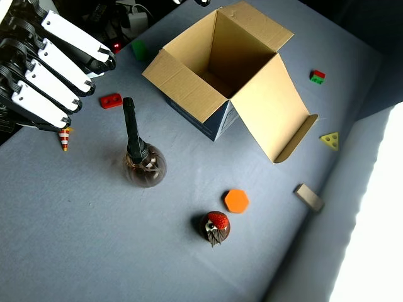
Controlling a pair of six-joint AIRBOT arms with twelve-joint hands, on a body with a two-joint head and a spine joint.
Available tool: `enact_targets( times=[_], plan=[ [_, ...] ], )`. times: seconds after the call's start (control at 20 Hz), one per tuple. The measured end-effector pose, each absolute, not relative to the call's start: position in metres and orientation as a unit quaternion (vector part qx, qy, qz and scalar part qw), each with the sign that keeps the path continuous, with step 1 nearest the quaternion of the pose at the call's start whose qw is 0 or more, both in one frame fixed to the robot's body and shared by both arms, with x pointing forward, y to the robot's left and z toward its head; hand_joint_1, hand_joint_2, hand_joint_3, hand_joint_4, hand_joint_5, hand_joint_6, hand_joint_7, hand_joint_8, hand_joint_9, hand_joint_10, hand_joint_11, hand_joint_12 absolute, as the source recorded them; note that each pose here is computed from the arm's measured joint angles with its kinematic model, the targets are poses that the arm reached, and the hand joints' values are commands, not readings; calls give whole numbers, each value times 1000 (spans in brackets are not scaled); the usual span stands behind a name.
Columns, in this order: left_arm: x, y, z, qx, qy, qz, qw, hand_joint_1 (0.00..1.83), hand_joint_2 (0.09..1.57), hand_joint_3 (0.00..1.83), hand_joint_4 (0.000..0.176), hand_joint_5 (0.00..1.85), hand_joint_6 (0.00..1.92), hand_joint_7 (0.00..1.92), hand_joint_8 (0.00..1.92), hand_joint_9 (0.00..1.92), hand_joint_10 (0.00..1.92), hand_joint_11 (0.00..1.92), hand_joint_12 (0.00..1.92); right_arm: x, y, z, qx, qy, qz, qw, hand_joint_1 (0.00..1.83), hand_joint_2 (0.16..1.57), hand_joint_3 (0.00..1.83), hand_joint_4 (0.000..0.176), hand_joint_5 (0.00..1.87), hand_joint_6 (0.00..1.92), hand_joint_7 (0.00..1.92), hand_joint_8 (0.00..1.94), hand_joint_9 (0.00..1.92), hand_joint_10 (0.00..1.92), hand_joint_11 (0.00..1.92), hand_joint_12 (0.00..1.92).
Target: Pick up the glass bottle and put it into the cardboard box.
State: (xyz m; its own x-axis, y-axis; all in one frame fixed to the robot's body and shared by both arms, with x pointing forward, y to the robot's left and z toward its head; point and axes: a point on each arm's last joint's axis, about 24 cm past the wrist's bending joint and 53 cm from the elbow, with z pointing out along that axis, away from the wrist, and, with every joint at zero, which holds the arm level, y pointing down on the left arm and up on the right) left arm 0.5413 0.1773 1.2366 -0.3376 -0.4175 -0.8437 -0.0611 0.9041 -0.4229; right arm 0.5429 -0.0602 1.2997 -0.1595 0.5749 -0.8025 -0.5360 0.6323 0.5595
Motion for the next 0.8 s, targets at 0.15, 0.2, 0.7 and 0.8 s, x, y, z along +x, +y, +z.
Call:
enact_targets(
  times=[0.15, 0.2, 0.7, 0.8],
  plan=[
    [538, 176, 1236, -149, 803, -157, 555, 304, 1197, 178, 60, 163, 83, 214, 51, 245, 102, 13, 984, 543, -60, 1300, 15, 629, 429, 648, 164, 1122, 388, 0, 0, 120, 31, 148, 0, 481, 0, 1087],
    [537, 175, 1235, -148, 804, -158, 554, 304, 1197, 178, 60, 163, 83, 214, 51, 245, 102, 13, 984, 543, -60, 1300, 14, 630, 427, 649, 164, 1122, 388, 0, 0, 120, 31, 148, 0, 481, 0, 1087],
    [529, 179, 1236, -161, 804, -144, 554, 232, 1318, 7, 60, 98, 0, 107, 0, 149, 0, 0, 738, 564, -61, 1289, 6, 640, 469, 608, 134, 1304, 13, 0, 0, 53, 40, 1, 0, 192, 0, 331],
    [528, 177, 1239, -158, 801, -146, 558, 229, 1317, 4, 60, 96, 0, 101, 0, 142, 0, 0, 719, 559, -52, 1287, -32, 637, 497, 588, 137, 1302, 11, 0, 0, 52, 38, 0, 0, 188, 0, 318]
  ],
)
